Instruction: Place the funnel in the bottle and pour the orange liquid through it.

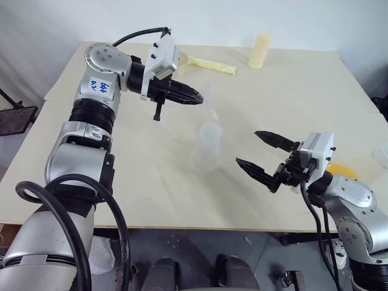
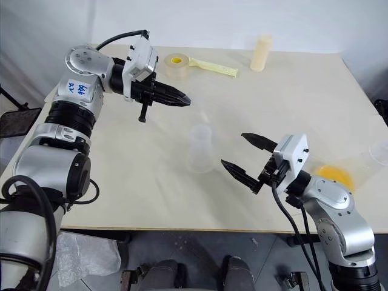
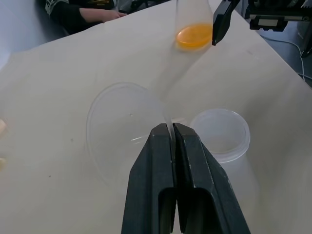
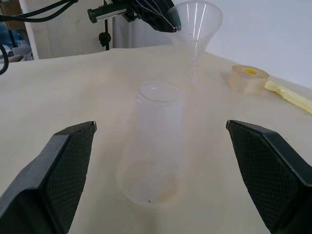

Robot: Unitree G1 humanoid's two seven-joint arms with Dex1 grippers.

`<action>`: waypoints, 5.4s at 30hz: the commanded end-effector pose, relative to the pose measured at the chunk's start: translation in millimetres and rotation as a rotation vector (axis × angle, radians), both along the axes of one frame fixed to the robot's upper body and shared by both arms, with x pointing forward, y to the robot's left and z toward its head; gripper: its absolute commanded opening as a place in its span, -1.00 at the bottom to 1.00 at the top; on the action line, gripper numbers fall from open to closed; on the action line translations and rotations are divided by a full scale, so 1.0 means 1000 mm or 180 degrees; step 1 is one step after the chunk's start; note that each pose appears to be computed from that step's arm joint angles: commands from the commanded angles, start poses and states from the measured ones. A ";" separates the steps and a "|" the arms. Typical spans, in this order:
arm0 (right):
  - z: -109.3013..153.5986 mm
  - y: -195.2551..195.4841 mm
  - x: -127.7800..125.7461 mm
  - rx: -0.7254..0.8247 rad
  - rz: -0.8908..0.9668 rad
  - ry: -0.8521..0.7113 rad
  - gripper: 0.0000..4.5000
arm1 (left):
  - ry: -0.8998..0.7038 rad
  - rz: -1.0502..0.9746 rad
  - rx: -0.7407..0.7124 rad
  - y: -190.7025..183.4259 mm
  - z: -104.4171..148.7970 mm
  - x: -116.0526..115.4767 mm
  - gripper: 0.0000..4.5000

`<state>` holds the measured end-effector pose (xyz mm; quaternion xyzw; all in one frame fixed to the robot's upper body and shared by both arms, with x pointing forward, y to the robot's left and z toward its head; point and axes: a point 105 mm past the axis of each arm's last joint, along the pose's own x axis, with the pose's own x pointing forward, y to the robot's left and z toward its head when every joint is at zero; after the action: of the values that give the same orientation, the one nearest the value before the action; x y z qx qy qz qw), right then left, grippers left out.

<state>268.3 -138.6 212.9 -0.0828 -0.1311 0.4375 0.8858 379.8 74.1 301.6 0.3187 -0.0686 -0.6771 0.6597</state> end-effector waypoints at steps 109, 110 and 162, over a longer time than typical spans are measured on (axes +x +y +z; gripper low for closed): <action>-0.031 -0.234 -0.050 0.0455 -0.3384 0.0233 1.00 | 0.1059 0.0597 -0.1667 0.056 -0.122 -0.079 0.99; -0.030 -0.233 -0.048 0.0453 -0.3374 0.0229 1.00 | 0.1059 0.0603 -0.1671 0.056 -0.122 -0.080 0.99; 0.086 -0.026 0.037 -0.0034 -0.1912 -0.1085 0.09 | 0.0844 0.0270 -0.1655 0.069 -0.112 -0.050 1.00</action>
<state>315.7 -177.5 279.7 -0.1707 -0.1989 0.1366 0.9553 330.2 141.8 184.7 0.0341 -0.1267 -0.6344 0.7618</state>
